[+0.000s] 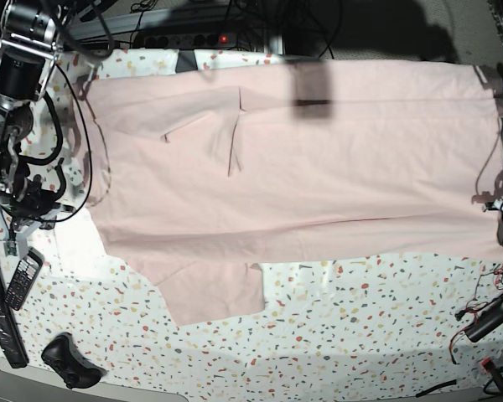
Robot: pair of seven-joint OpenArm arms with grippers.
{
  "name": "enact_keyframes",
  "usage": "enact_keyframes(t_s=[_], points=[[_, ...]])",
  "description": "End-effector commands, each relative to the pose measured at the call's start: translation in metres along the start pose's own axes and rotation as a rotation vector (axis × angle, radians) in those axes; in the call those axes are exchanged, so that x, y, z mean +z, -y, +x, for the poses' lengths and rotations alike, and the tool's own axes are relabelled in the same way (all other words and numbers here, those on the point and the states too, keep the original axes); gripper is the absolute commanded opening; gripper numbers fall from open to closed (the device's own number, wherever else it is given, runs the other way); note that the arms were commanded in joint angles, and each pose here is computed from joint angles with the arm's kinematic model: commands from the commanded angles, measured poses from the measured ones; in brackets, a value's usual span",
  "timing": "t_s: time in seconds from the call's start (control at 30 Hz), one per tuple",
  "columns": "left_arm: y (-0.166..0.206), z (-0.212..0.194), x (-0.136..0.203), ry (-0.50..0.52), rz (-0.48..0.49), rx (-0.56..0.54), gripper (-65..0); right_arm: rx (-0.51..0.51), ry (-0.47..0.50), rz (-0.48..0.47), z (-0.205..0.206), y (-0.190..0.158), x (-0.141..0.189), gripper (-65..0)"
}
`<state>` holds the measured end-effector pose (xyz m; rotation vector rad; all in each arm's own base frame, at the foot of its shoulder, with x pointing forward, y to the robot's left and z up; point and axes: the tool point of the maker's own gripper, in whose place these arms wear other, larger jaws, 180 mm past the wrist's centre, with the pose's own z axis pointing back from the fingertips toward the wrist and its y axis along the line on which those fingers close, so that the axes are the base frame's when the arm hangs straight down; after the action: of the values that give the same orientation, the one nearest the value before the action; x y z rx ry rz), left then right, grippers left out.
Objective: Fold the T-shirt properly
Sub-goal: 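Open the right gripper and move it back along the shirt, then grasp the shirt edge with the right gripper and fold it inward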
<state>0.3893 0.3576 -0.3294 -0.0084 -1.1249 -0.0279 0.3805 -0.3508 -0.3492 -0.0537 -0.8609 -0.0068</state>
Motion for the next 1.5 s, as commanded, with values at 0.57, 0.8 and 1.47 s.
enact_keyframes(t_s=[0.57, 0.8, 1.47], points=[[-0.01, 0.027, 0.003, 0.058, 0.019, -0.015, -65.0, -0.031, 0.089, 0.18, 0.11, -0.045, -0.014, -34.0], [-0.01, 0.027, 0.003, 0.057, 0.019, -0.015, -65.0, -0.051, -0.109, 0.172, 0.091, -0.044, -0.051, -34.0], [-0.01, 0.027, 0.003, 0.058, 0.019, -0.016, -65.0, -0.054, -0.253, 0.15, 0.041, -0.067, -0.087, -34.2]])
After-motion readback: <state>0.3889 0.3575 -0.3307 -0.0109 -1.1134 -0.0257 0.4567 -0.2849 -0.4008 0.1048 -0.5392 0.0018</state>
